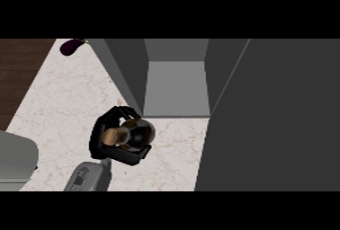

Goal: Pick up the wine, place it into the cabinet and close the cabinet

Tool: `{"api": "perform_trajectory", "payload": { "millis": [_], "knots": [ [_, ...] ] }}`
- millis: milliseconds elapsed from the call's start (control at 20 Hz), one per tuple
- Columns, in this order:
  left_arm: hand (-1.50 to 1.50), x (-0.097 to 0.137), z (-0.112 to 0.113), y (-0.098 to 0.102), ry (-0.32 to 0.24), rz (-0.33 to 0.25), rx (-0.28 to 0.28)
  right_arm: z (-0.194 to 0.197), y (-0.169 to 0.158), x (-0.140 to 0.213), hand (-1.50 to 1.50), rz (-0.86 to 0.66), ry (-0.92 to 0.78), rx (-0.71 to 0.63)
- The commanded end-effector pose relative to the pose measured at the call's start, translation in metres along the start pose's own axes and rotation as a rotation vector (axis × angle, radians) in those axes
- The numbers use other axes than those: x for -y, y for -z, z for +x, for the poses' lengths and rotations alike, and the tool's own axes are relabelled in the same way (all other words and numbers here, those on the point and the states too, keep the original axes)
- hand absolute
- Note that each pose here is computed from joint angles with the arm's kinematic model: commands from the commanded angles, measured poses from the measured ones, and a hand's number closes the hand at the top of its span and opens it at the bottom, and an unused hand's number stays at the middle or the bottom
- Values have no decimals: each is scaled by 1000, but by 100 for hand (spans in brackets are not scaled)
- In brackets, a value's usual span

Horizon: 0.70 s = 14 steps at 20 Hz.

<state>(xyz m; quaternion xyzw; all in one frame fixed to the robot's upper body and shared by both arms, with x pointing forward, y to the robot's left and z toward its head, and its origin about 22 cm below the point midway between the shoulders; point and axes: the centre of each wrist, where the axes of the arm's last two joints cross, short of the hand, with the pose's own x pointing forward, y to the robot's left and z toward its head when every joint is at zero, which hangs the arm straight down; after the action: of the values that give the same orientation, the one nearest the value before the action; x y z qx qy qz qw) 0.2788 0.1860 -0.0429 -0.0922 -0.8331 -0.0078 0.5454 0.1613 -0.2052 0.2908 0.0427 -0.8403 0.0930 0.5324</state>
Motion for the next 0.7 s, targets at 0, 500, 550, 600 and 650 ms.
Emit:
{"api": "perform_trajectory", "payload": {
  "millis": [0,500,550,600,650],
  "knots": [
    [150,27,42,17,-50,-15,25,2,-18,-5,-150,41,56,-12],
    [150,88,113,49,-69,41,-11,9,-35,1,-150,59,56,-5],
    [150,87,105,71,-72,20,-32,-2,-26,5,-150,74,45,5],
    [150,96,123,89,-59,18,-11,4,-23,5,-150,79,48,-15],
    [150,102,120,79,-41,38,-18,3,-24,4,-150,65,64,-17]
  ]
}}
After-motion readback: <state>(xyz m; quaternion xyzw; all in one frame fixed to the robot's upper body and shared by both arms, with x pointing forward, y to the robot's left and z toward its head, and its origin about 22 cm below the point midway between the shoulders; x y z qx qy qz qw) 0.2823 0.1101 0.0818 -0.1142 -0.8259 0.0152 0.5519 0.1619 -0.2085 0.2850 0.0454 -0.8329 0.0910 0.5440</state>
